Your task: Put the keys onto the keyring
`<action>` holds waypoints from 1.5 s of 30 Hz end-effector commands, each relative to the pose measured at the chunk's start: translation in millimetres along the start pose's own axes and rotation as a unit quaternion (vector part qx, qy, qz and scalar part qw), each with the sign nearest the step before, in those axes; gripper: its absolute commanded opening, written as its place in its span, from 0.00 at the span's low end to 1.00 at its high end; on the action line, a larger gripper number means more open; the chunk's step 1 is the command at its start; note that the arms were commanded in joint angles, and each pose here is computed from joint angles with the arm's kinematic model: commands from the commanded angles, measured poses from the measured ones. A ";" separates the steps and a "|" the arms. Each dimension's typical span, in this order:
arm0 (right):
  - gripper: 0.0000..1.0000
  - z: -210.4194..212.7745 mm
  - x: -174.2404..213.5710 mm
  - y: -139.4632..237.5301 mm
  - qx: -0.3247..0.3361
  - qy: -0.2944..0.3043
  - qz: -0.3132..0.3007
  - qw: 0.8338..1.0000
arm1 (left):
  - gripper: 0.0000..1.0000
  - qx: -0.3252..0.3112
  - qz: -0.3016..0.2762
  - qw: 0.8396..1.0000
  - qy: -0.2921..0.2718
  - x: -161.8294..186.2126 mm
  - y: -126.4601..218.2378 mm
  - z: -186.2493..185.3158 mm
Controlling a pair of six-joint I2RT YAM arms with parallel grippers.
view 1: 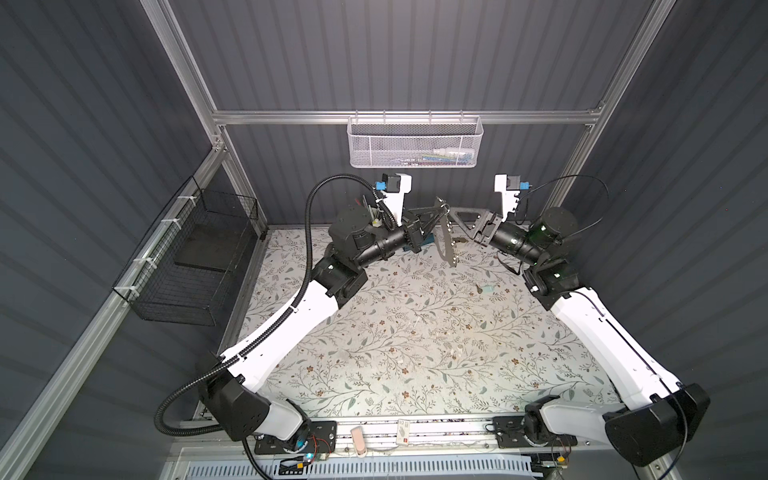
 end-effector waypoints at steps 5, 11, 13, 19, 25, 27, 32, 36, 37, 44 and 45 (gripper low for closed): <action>0.23 9.8 -3.5 2.8 -0.022 0.007 -0.020 1.000 | 0.00 0.019 -0.019 1.000 0.001 -6.7 0.0 -5.7; 0.24 10.1 -4.1 6.7 -0.017 0.006 -0.036 0.999 | 0.00 0.015 -0.022 1.000 0.002 -6.8 -0.4 -4.2; 0.25 11.1 -4.2 7.4 -0.021 0.006 -0.039 0.999 | 0.00 0.018 -0.021 1.000 0.003 -7.5 -0.8 -5.2; 0.25 17.2 -7.4 8.4 -0.038 0.011 -0.048 0.998 | 0.00 0.017 -0.018 1.000 0.006 -5.4 -1.7 -3.3; 0.24 20.3 -5.6 3.7 -0.052 0.009 -0.034 0.998 | 0.00 0.022 -0.016 1.000 0.009 -4.8 -2.8 -3.6; 0.24 18.9 -3.9 1.8 -0.049 0.008 -0.028 0.998 | 0.00 0.026 -0.015 1.000 0.009 -5.1 -2.8 -5.1; 0.22 19.9 -0.9 -1.9 -0.055 0.007 -0.018 0.998 | 0.00 0.030 -0.011 0.999 0.011 -4.1 -3.8 -5.5; 0.18 22.6 -2.3 -2.9 -0.060 0.010 -0.018 0.998 | 0.00 0.035 -0.007 0.999 0.012 -3.6 -4.3 -6.6; 0.16 23.1 -2.9 -2.9 -0.061 0.011 -0.019 0.998 | 0.00 0.036 -0.007 0.999 0.011 -4.3 -4.1 -7.4; 0.16 27.0 -6.3 -1.5 -0.068 0.013 -0.027 0.997 | 0.00 0.042 0.000 0.999 0.015 -2.0 -5.6 -7.2; 0.17 27.5 -6.5 -1.4 -0.069 0.013 -0.028 0.997 | 0.00 0.041 0.000 0.999 0.015 -2.1 -5.5 -7.1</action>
Point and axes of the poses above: each gripper's point midway between its finger pads, its own y axis back along the fingers, its own z axis along the line the jaws close on, x = y × z, the point moved 6 cm from there along y, back along the fingers, and after that the axes turned 6 degrees about y, right-handed, at the moved point
